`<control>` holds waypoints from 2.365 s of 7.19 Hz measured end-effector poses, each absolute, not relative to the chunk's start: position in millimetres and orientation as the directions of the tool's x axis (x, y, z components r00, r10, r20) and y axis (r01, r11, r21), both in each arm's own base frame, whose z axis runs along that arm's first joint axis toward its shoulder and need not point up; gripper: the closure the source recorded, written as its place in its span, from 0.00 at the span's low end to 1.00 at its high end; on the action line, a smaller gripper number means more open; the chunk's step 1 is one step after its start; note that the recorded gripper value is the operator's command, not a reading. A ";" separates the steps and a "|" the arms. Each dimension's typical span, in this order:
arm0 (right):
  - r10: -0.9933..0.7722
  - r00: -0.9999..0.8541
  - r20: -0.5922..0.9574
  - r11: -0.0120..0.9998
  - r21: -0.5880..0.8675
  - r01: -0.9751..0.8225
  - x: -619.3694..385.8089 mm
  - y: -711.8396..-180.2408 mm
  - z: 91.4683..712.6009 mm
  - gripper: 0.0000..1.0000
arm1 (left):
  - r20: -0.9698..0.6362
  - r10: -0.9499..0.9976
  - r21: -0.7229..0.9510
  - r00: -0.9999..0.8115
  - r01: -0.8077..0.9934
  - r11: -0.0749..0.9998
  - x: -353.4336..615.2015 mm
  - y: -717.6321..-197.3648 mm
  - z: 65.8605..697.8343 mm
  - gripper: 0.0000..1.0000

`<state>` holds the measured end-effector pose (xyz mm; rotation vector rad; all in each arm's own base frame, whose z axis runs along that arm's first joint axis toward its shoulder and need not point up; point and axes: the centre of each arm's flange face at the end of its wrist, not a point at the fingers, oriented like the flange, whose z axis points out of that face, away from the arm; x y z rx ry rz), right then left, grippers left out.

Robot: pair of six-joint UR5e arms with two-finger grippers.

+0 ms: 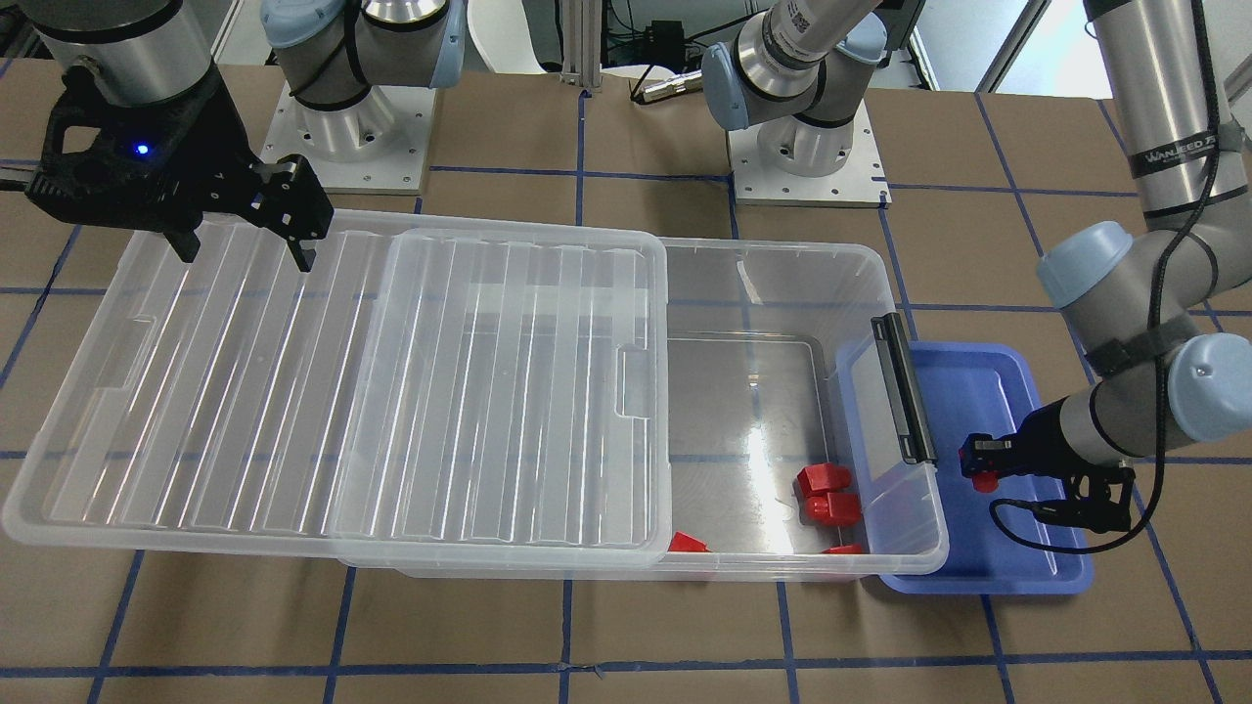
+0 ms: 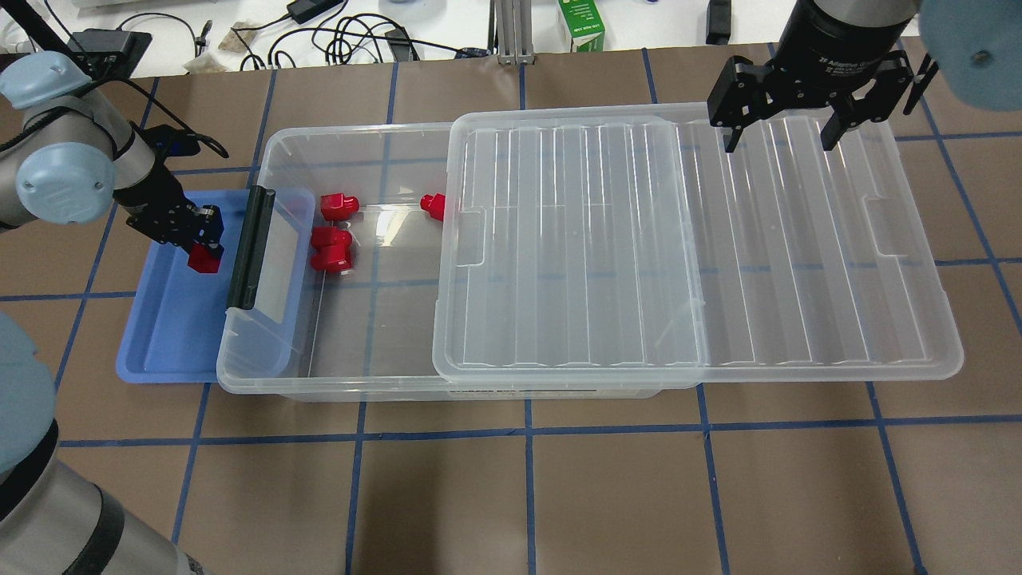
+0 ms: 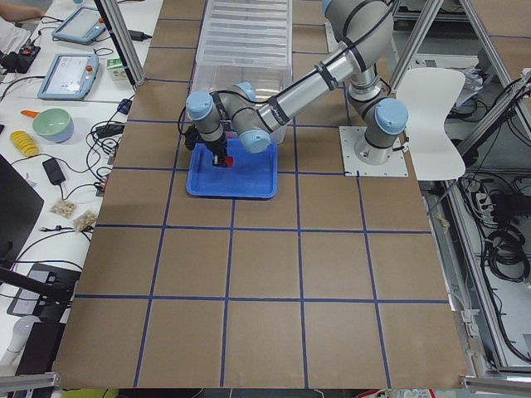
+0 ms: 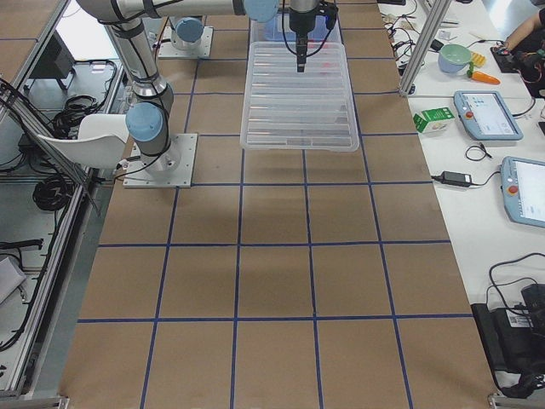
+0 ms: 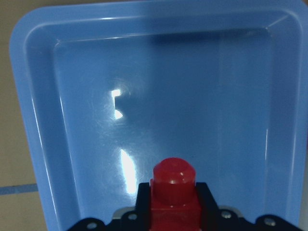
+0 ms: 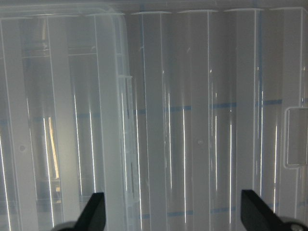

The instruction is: Place red block in blue tray from box

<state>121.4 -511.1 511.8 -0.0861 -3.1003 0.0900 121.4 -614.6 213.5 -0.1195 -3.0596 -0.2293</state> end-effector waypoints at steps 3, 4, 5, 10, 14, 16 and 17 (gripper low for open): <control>0.063 -0.997 0.040 0.997 -0.056 0.061 98.5 -514.5 514.8 0.00 | 0.098 0.074 0.195 -0.992 0.092 0.976 122.2 -611.7 179.9 0.00; 0.057 -0.998 0.042 0.997 -0.056 0.054 80.8 -516.2 516.7 0.00 | 0.094 0.075 0.197 -0.993 0.092 0.976 123.4 -611.9 180.4 0.00; 0.034 -0.998 0.045 0.998 -0.058 0.031 55.5 -518.2 518.6 0.00 | 0.090 0.075 0.189 -0.993 0.091 0.978 124.0 -613.0 186.4 0.00; -0.036 -0.999 0.017 0.999 0.016 -0.036 -157.0 -505.7 456.9 0.00 | 0.071 0.085 0.137 -0.994 0.094 0.986 106.6 -605.9 327.3 0.00; -0.030 -1.000 -0.007 0.999 0.036 -0.030 -181.2 -489.9 363.7 0.00 | 0.043 0.107 0.103 -0.993 0.111 0.988 27.5 -557.4 458.8 0.00; -0.004 -0.999 -0.031 1.000 0.025 -0.005 -173.5 -490.7 354.5 0.00 | 0.018 0.093 0.093 -0.995 0.094 0.991 -44.9 -534.6 484.2 0.00; 0.007 -0.999 -0.038 1.000 0.021 0.006 -167.1 -492.7 352.8 0.00 | 0.014 0.094 0.092 -0.996 0.095 0.991 -67.8 -521.8 494.0 0.00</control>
